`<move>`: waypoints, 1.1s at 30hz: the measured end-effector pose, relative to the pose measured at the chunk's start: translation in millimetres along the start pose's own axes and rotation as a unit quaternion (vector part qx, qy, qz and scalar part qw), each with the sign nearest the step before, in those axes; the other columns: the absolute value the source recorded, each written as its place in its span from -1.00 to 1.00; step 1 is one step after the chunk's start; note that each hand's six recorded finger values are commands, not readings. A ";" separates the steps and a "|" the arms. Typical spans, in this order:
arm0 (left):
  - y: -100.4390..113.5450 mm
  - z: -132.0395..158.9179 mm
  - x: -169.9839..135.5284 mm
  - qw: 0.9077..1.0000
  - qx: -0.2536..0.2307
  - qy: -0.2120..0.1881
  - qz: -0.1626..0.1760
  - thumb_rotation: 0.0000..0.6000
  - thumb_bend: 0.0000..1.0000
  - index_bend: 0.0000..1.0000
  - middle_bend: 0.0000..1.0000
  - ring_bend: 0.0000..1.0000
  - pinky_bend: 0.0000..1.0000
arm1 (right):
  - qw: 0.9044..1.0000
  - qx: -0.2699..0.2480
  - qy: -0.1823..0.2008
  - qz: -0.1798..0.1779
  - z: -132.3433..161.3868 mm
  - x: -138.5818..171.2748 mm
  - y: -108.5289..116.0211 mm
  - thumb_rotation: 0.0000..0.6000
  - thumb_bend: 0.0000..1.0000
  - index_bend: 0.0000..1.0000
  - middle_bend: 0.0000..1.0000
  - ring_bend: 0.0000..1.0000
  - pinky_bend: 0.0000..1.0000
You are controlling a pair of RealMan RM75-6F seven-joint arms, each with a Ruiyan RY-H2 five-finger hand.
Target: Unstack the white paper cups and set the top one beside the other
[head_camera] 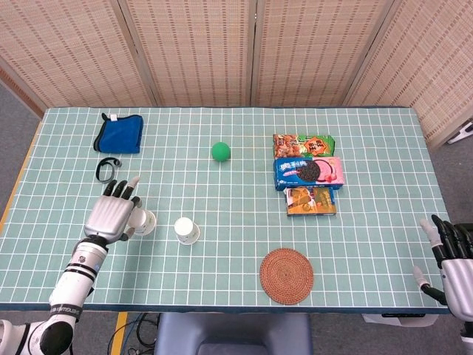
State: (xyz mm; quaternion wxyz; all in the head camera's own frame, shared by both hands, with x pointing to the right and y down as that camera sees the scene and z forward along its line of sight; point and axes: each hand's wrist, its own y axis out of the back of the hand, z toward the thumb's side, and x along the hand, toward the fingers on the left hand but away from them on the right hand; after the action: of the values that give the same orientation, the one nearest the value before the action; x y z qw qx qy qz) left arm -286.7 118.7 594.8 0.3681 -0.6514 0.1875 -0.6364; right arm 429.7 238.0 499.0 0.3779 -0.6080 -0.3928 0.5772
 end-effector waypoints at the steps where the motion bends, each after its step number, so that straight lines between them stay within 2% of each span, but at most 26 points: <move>1: -2.6 -0.7 0.8 1.000 0.000 0.001 -0.001 1.00 -0.41 -0.16 -1.00 -1.00 -1.00 | 1.000 0.000 0.000 0.000 0.0 0.3 0.3 1.00 -0.39 -0.98 -1.00 -1.00 -1.00; 12: -28.4 -5.8 6.6 1.000 -0.024 0.004 -0.015 1.00 -0.41 -0.16 -1.00 -1.00 -1.00 | 1.000 -0.001 0.007 0.005 0.6 1.1 -0.5 1.00 -0.40 -0.99 -1.00 -1.00 -1.00; 23: -39.3 2.2 15.8 0.999 -0.034 -0.010 -0.027 1.00 -0.41 -0.16 -1.00 -1.00 -1.00 | 1.000 0.001 0.011 0.002 1.6 1.4 0.4 1.00 -0.39 -0.99 -1.00 -1.00 -1.00; 33: -47.8 -3.7 19.3 0.998 -0.047 -0.008 -0.032 1.00 -0.41 -0.16 -1.00 -1.00 -1.00 | 1.000 0.003 0.012 0.001 1.9 1.1 0.3 1.00 -0.39 -0.99 -1.00 -1.00 -1.00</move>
State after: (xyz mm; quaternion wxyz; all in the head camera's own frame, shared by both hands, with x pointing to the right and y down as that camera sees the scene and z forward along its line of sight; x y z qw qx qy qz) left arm -298.6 135.5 642.2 0.3182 -0.6786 0.1934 -0.6331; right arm 427.8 238.9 498.2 0.3839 -0.6145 -0.3852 0.5715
